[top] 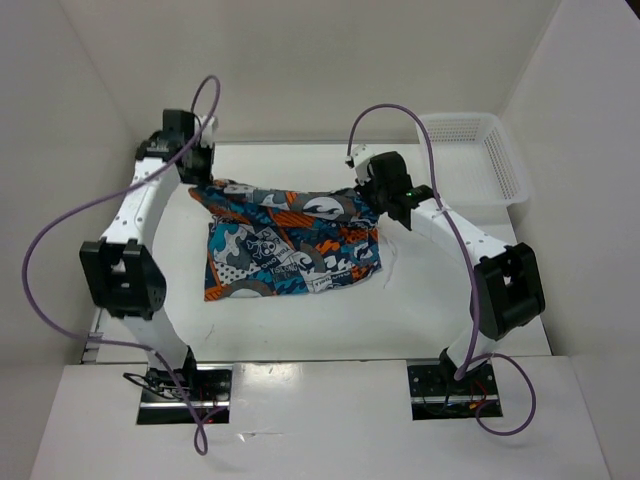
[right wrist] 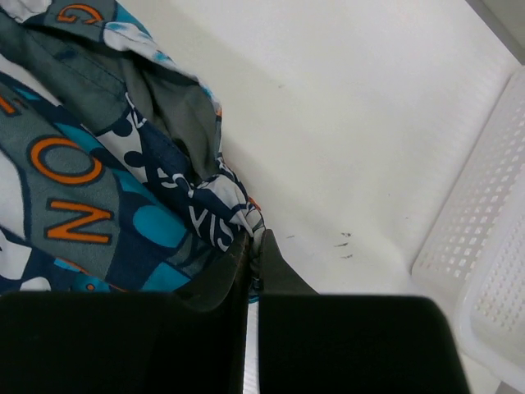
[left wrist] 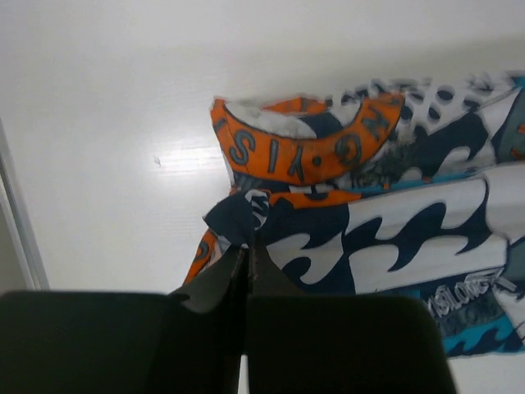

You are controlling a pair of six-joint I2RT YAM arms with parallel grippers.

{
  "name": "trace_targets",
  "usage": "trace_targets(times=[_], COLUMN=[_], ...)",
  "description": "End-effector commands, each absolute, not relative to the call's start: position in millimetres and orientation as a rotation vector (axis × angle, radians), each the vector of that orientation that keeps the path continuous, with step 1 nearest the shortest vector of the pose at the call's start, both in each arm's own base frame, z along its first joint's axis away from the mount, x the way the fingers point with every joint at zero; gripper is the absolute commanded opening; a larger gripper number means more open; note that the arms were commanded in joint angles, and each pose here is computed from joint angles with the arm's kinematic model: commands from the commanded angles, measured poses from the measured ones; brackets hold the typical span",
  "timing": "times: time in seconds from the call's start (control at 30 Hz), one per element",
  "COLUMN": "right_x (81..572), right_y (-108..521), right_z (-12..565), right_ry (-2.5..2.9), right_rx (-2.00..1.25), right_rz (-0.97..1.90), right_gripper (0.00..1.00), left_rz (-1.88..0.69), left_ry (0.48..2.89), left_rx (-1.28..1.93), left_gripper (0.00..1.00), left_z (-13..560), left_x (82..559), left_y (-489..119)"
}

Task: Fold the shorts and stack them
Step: Fold the shorts

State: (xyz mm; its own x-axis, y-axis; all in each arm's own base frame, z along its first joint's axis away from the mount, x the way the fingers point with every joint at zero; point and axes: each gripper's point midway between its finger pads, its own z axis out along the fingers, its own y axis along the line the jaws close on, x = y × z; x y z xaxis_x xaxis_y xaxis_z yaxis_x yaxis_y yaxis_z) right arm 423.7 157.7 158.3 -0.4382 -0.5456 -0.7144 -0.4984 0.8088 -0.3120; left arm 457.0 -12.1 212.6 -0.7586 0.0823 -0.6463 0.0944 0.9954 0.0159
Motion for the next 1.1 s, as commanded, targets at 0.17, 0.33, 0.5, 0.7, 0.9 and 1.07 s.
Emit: trace_targets(times=[0.17,0.33,0.5,0.7,0.9,1.07], right_x=[421.8,383.7,345.8,325.6,304.7,289.3], right_y=[164.4,169.1,185.3,180.6,172.7,184.8], right_z=[176.5,149.7,133.1,127.1,110.9,101.9], right_ry=[2.042,2.041,2.001,1.908,1.886,1.877], right_rx=[-0.838,-1.052,-1.258,-1.428,-1.53,-1.581], right_rz=[-0.048,-0.055,-0.007,-0.037,-0.052,0.002], right_gripper=[0.0,0.0,0.0,0.0,0.0,0.62], left_rz=[0.105,0.043,0.11,0.161,0.137,-0.086], left_ry=[2.193,2.309,2.32,2.424,2.487,2.548], left_rx=[0.113,0.242,0.256,0.266,0.292,0.374], left_gripper=[0.0,0.0,0.0,0.0,0.26,0.76], left_z=[229.2,175.4,152.9,120.4,98.9,110.3], left_x=[431.3,366.2,317.7,288.0,253.3,216.1], left_y=[-13.5,-44.9,-37.1,-25.7,-23.2,-47.6])
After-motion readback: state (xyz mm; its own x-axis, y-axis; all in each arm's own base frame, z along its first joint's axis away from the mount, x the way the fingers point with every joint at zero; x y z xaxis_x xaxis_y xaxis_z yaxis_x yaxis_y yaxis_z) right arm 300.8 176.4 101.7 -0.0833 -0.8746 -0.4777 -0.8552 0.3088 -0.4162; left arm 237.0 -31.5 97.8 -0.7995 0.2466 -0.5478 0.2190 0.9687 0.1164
